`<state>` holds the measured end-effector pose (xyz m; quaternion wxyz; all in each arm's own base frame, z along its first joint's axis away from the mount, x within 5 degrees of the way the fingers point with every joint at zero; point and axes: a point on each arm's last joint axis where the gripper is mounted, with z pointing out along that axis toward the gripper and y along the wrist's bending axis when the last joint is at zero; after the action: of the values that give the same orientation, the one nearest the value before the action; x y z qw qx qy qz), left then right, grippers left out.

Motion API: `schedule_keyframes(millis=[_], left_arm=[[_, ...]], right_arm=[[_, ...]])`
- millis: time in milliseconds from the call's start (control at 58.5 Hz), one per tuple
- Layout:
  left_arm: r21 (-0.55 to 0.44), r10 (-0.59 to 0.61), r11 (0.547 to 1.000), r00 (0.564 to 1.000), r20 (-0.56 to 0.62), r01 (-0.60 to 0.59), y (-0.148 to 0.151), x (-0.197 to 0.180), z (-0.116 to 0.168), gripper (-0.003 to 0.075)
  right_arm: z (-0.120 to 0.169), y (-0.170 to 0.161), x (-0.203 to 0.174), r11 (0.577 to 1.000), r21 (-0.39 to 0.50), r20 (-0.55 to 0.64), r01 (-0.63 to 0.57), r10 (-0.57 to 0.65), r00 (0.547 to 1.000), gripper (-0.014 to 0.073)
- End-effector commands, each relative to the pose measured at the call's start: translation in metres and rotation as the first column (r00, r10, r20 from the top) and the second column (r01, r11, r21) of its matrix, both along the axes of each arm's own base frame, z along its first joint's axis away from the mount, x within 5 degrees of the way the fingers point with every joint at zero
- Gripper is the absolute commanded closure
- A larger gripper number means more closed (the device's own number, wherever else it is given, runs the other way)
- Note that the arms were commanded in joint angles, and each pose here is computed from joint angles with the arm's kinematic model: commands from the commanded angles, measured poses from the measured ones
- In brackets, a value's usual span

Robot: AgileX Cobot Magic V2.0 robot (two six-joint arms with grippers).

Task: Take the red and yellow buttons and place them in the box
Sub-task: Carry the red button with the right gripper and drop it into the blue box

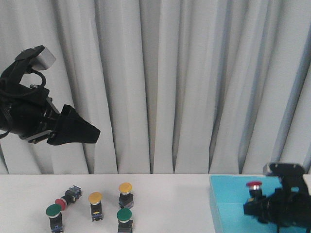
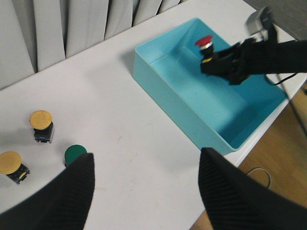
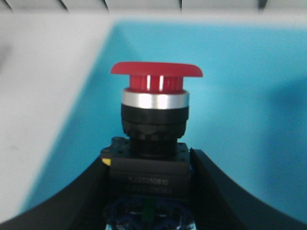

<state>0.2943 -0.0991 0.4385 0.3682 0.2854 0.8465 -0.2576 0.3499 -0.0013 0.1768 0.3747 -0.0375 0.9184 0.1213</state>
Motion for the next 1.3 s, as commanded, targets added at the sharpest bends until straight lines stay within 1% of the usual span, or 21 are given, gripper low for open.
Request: schedule_keyframes(millis=[0,120,239,325,444,701,872,974,1094,1197,1282], left_arm=[[-0.065,0.008,0.998,0.997,0.080,-0.002,-0.001,-0.012,0.023,0.0277],[-0.064,0.006,0.998,0.997,0.079,-0.001,-0.002,-0.012,0.023,0.0277],[-0.063,0.003,0.998,0.997,0.075,0.002,-0.002,-0.013,0.023,0.0277],[-0.060,-0.003,0.998,0.998,0.069,0.007,-0.002,-0.013,0.022,0.0277],[-0.059,-0.003,0.998,0.998,0.068,0.007,-0.002,-0.013,0.022,0.0277],[-0.059,-0.004,0.998,0.998,0.067,0.008,-0.002,-0.013,0.022,0.0277],[-0.059,-0.004,0.998,0.998,0.067,0.008,-0.002,-0.013,0.022,0.0277],[-0.058,-0.004,0.998,0.998,0.067,0.008,-0.002,-0.013,0.022,0.0277],[-0.058,-0.004,0.998,0.998,0.067,0.008,-0.002,-0.013,0.022,0.0277],[-0.058,-0.004,0.998,0.998,0.067,0.008,-0.002,-0.013,0.022,0.0277],[-0.058,-0.004,0.998,0.998,0.067,0.008,-0.002,-0.013,0.022,0.0277]], right_arm=[[-0.006,0.001,0.007,0.999,0.035,-0.017,-0.014,0.015,1.000,0.0601],[-0.030,0.003,0.009,0.998,0.064,-0.090,-0.016,0.022,0.996,0.0597],[-0.045,0.007,0.009,0.998,0.044,-0.133,-0.047,0.053,0.990,0.0579],[-0.050,0.009,0.008,0.997,0.042,-0.147,-0.062,0.068,0.987,0.0548],[-0.051,0.008,0.009,0.998,0.046,-0.154,-0.035,0.042,0.987,0.0468],[-0.050,0.008,0.009,0.998,0.054,-0.157,-0.020,0.028,0.987,0.0243],[-0.050,0.008,0.009,0.997,0.071,-0.166,0.001,0.011,0.986,0.0138],[-0.050,0.008,0.009,0.997,0.078,-0.169,0.005,0.008,0.986,0.0111],[-0.044,0.009,0.009,0.996,0.089,-0.155,0.001,0.013,0.988,0.0110],[-0.026,0.008,0.008,0.997,0.074,-0.100,0.006,0.002,0.995,0.0111],[-0.007,0.003,0.008,0.999,0.035,-0.036,0.034,-0.033,0.999,0.0111]])
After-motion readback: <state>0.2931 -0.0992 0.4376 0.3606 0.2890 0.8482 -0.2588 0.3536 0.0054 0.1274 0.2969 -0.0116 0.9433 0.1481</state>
